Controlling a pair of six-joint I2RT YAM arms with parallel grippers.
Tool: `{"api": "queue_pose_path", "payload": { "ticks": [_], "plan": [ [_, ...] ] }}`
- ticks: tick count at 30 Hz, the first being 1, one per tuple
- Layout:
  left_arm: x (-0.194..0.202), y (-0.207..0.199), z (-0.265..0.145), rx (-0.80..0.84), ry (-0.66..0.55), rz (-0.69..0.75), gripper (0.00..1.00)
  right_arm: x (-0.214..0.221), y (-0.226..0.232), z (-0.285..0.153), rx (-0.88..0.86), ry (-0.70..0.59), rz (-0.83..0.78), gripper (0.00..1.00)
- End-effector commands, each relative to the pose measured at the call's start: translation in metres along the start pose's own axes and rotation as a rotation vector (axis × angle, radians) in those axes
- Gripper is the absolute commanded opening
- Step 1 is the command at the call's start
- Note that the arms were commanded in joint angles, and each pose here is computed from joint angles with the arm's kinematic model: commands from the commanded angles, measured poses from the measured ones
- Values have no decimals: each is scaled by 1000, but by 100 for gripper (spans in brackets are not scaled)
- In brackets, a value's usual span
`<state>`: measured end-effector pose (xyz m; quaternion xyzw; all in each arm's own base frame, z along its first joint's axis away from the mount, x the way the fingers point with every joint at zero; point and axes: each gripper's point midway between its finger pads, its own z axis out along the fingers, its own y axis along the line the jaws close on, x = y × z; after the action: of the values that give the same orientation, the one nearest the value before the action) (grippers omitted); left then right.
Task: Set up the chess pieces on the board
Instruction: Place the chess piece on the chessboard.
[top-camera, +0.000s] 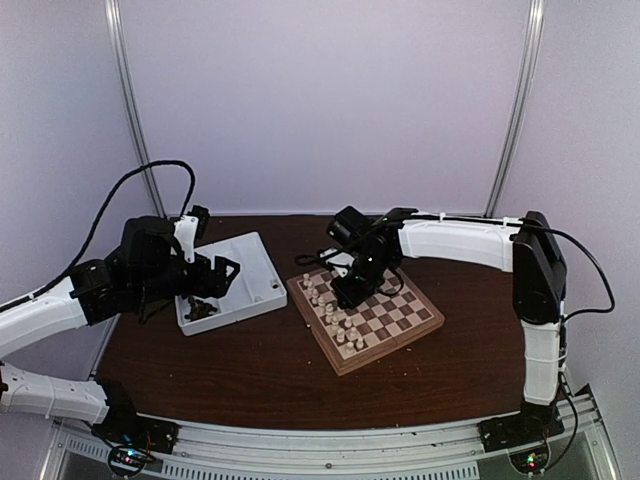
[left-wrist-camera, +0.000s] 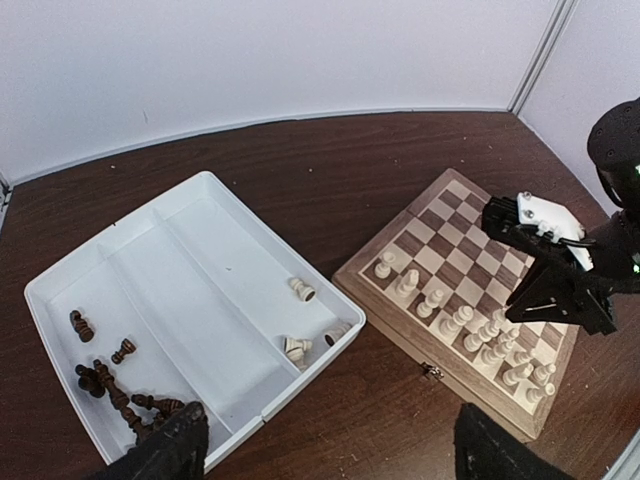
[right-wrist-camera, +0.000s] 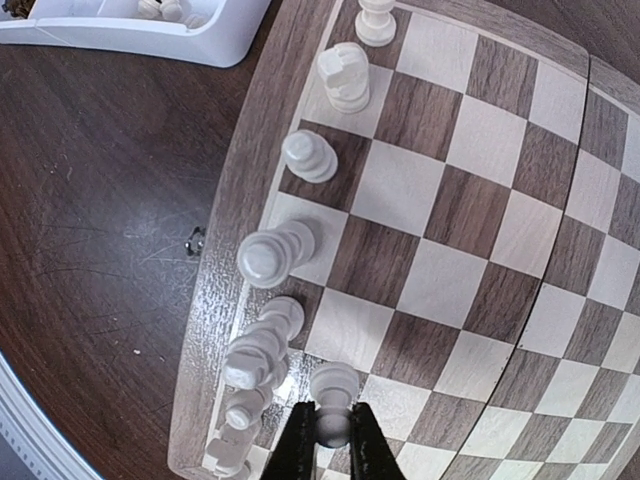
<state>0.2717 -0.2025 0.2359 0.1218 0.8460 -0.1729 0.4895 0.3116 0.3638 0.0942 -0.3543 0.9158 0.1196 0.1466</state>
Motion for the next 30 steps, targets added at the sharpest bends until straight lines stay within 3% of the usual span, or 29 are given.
{"api": "queue_pose_path", "payload": {
  "ticks": [1,22,30],
  "plan": [
    [-4,0,0,5,-12,-12,85,-4,-8,2,36,3,-6,0],
    [-6,-3,6,5,10,28,87,-5,-17,29,54,43,-13,0],
    [-1,-4,10,6,24,45,88,-5,-18,27,61,49,-11,10]
  ]
}}
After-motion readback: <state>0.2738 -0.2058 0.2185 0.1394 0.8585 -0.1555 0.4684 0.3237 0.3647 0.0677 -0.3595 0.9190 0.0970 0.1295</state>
